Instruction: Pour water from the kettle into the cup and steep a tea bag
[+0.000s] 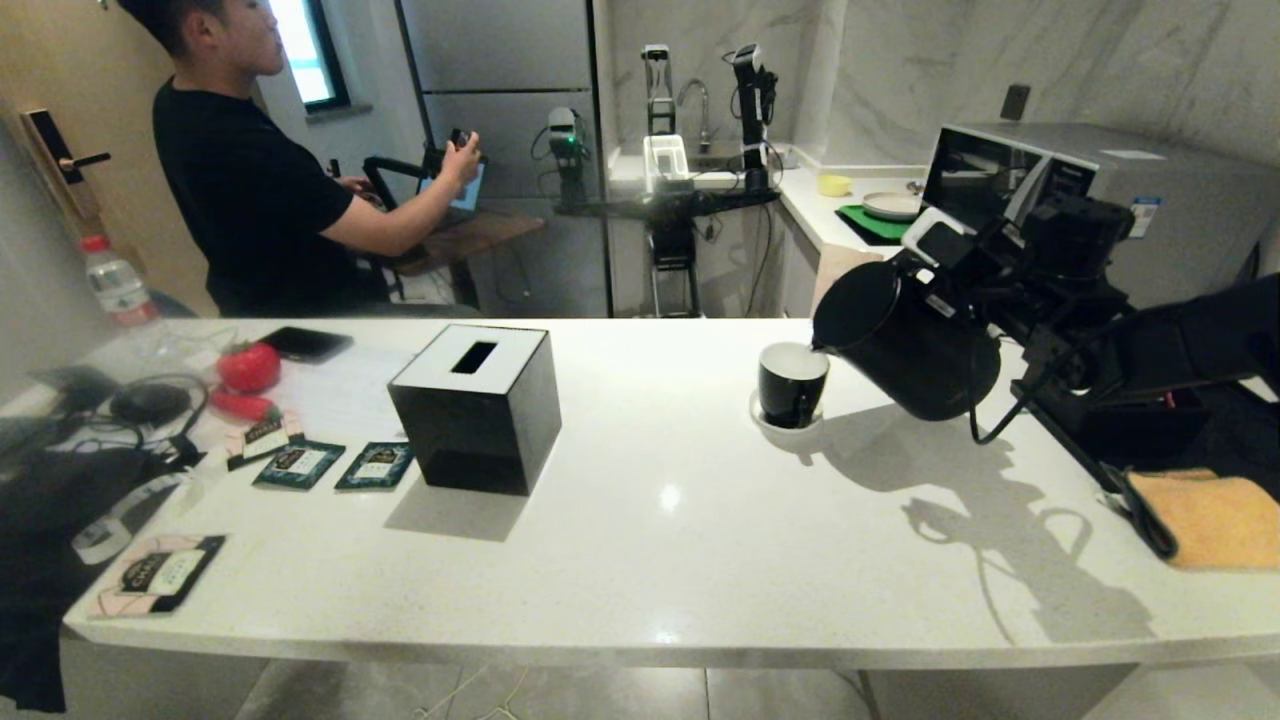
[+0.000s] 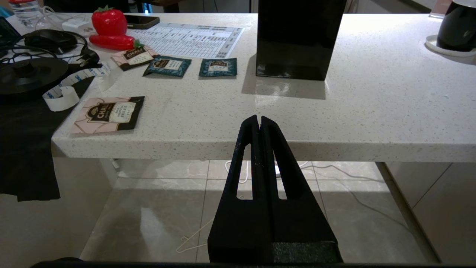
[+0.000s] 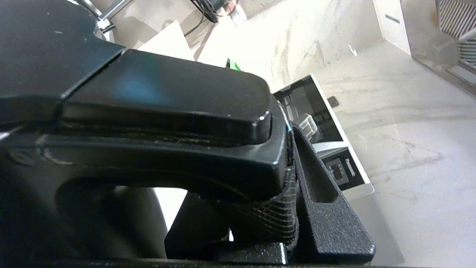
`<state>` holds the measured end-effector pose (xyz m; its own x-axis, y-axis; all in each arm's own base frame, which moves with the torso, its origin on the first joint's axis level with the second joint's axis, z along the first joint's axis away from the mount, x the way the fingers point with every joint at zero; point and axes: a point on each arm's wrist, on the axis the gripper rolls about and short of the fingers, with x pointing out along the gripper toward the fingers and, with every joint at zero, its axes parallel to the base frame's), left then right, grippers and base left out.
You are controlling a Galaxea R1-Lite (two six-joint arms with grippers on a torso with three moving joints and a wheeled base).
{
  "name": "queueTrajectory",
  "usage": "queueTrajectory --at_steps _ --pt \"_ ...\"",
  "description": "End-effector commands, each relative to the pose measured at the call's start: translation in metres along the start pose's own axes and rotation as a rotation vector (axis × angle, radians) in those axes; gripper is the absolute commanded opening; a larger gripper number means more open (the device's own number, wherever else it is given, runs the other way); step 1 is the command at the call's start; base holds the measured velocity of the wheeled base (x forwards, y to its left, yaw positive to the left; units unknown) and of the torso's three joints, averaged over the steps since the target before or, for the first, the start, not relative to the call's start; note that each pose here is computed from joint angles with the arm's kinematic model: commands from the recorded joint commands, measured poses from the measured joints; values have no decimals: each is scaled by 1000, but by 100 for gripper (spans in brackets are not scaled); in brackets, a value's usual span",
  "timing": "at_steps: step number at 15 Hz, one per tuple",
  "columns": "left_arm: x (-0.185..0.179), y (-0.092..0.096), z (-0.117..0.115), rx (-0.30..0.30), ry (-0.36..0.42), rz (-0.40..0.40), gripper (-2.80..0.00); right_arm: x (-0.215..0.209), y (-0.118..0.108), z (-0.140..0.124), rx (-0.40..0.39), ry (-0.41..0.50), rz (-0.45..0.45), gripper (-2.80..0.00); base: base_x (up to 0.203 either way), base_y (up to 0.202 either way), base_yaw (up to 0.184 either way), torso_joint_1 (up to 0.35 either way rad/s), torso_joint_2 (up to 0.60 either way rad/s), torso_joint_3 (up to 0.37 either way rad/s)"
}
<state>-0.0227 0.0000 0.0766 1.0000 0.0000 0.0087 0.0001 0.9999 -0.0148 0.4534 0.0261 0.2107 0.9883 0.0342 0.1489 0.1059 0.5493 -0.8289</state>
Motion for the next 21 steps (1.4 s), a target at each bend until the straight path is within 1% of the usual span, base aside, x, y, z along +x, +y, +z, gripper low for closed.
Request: queueTrajectory --at_steps 1,13,21 --pt "0 0 0 -1 0 0 -280 0 0 1 -7 -5 -1 -280 0 0 0 0 0 0" --pt "0 0 0 -1 0 0 -280 -1 0 3 -59 -23 9 -280 0 0 0 0 0 0" --pt "0 0 0 -1 0 0 -280 -1 0 1 -59 -19 9 -280 0 0 0 0 0 0"
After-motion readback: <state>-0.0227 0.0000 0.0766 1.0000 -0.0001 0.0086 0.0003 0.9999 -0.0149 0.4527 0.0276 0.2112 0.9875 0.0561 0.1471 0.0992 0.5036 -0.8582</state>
